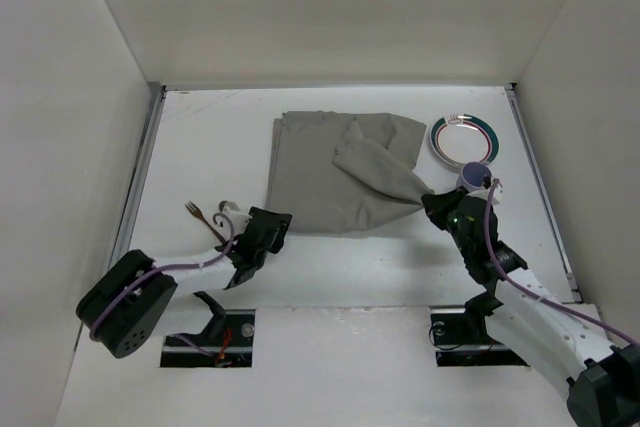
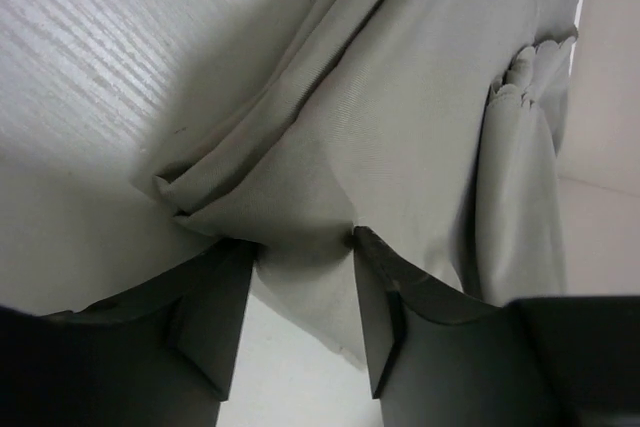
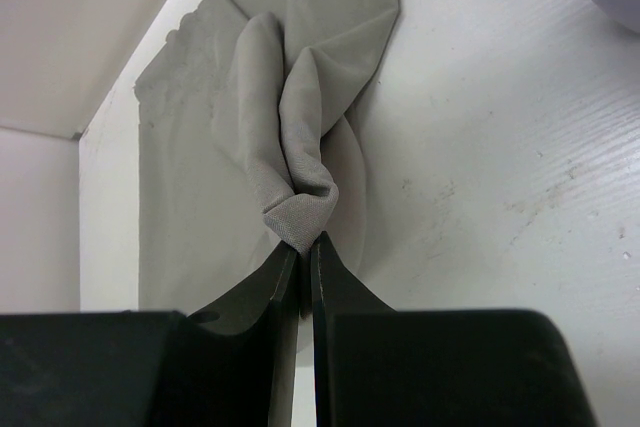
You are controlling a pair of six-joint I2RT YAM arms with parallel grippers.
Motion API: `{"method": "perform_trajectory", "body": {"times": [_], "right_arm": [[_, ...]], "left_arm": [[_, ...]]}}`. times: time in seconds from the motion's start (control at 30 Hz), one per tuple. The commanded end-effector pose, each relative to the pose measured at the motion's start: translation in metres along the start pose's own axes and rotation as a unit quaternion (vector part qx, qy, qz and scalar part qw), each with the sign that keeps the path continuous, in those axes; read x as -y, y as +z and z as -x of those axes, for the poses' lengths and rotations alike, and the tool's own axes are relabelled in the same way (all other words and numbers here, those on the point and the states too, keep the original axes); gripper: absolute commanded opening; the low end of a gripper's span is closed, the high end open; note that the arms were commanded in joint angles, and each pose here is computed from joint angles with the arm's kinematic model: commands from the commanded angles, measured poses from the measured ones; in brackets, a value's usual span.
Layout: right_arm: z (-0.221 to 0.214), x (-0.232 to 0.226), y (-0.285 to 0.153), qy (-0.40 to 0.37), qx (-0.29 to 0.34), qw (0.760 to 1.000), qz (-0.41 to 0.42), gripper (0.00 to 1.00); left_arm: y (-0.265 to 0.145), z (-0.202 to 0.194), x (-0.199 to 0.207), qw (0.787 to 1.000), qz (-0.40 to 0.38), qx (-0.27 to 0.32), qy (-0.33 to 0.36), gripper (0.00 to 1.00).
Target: Set the dinner table for one person
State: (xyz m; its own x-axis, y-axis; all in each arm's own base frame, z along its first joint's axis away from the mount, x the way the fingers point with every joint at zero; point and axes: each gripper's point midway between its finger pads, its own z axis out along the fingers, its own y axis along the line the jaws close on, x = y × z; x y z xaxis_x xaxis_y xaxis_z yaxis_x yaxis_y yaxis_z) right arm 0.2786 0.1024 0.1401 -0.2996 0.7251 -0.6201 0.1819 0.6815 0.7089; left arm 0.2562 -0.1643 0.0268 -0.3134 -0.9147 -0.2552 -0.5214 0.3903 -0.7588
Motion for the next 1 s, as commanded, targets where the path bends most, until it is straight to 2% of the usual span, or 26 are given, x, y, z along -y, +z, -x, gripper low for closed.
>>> {"method": "perform_trajectory", "body": {"times": [0.0, 0.23, 0.4, 0.5, 0.63, 0.73, 0.97], "right_arm": [[0.013, -0.024, -0.002, 0.002, 0.02, 0.999, 0.039, 0.12], [0.012, -0.028, 0.002, -0.006, 0.013, 0.999, 0.039, 0.12], [0.016, -0.035, 0.007, -0.015, 0.016, 0.999, 0.043, 0.09], [0.033, -0.055, 0.005, -0.029, 0.032, 0.997, 0.059, 0.06], [0.078, -0.099, -0.016, -0.042, 0.085, 0.991, 0.099, 0.01], [0.119, -0.138, -0.042, -0.047, 0.135, 0.981, 0.129, 0.0], [0.199, -0.224, -0.12, -0.029, 0.218, 0.953, 0.209, 0.0]], "left_arm": [[0.008, 0.011, -0.062, 0.996, 0.077, 0.038, 0.041, 0.39], [0.013, 0.022, -0.054, 0.996, 0.049, 0.054, 0.043, 0.14], [0.005, 0.047, -0.019, 0.995, 0.01, 0.077, 0.06, 0.04], [-0.014, 0.069, 0.036, 0.989, -0.043, 0.107, 0.091, 0.01], [-0.066, 0.111, 0.127, 0.968, -0.132, 0.174, 0.123, 0.0], [-0.108, 0.138, 0.189, 0.95, -0.197, 0.211, 0.12, 0.0], [-0.189, 0.175, 0.283, 0.913, -0.294, 0.259, 0.117, 0.0]]}}
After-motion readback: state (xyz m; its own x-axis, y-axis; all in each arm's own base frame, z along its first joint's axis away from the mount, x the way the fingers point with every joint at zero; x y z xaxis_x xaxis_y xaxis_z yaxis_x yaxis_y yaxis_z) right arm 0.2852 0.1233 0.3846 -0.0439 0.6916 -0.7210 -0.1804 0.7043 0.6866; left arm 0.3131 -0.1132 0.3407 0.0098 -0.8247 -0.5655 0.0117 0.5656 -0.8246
